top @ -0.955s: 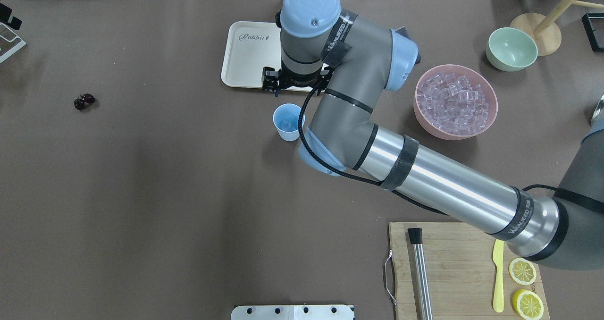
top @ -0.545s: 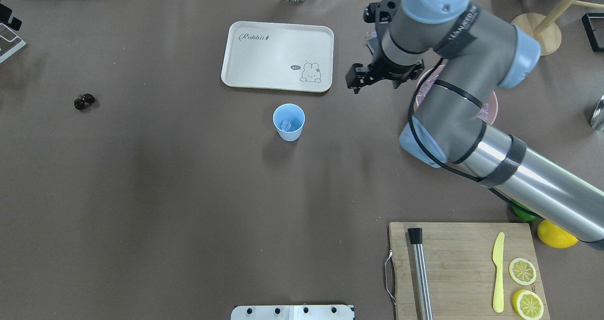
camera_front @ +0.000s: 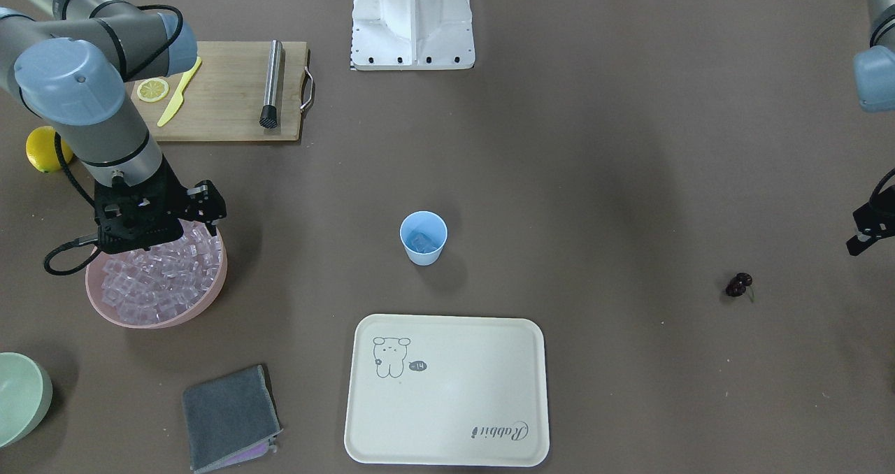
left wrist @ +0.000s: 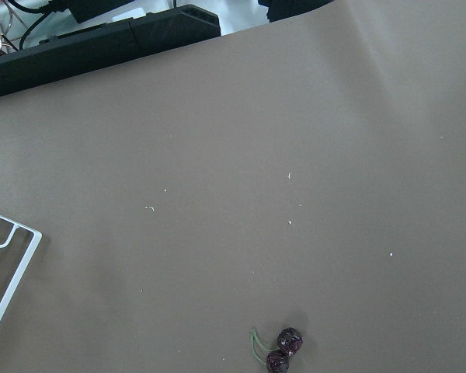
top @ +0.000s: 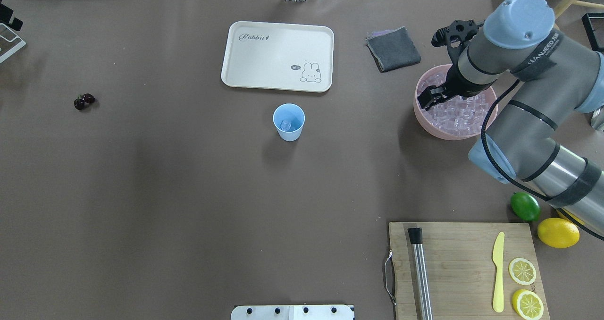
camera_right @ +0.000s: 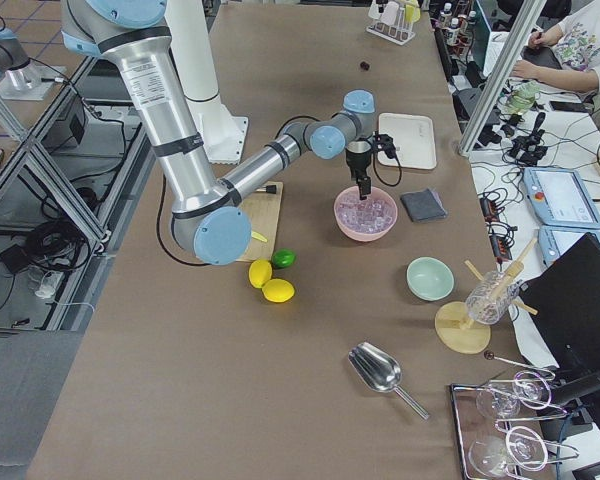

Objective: Put ice and cherries in cup
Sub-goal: 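Move the right gripper back into the pink bowl and grasp a third ice cube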

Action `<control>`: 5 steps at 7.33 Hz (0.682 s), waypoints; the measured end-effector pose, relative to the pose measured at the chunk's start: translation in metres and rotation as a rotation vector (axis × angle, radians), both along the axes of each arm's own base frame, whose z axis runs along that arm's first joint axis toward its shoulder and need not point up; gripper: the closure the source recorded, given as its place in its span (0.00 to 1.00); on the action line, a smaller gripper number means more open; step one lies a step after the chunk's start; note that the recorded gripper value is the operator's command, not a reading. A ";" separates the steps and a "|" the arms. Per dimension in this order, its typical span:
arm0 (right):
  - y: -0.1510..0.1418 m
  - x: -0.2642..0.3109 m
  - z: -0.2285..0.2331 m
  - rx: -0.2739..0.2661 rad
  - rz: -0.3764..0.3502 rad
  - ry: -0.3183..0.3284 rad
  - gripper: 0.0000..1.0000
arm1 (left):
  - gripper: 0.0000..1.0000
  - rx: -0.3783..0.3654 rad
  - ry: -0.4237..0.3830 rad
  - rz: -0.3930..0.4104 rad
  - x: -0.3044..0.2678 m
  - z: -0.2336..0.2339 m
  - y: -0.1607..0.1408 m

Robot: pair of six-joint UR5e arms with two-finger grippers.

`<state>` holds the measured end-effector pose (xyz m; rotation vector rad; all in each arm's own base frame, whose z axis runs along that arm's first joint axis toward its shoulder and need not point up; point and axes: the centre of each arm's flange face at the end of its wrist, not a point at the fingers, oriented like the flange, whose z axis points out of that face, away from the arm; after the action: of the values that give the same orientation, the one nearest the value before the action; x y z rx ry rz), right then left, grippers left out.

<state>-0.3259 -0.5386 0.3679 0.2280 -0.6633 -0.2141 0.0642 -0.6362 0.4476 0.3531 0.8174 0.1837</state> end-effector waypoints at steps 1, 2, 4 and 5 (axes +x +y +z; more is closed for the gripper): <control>-0.005 0.008 0.013 0.012 -0.010 0.028 0.05 | 0.02 0.000 0.001 0.002 0.000 0.000 0.000; -0.010 0.013 0.023 0.022 -0.024 0.049 0.06 | 0.02 -0.004 0.001 0.003 0.001 0.002 0.000; -0.009 0.016 0.027 0.016 -0.041 0.043 0.06 | 0.02 -0.014 0.001 0.007 0.003 0.008 -0.001; -0.006 0.015 0.028 0.002 -0.054 0.029 0.07 | 0.02 -0.012 0.001 0.008 0.003 0.010 -0.002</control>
<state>-0.3107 -0.5451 0.3964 0.2085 -0.6407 -0.2692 0.0675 -0.6380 0.4574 0.3389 0.8204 0.1863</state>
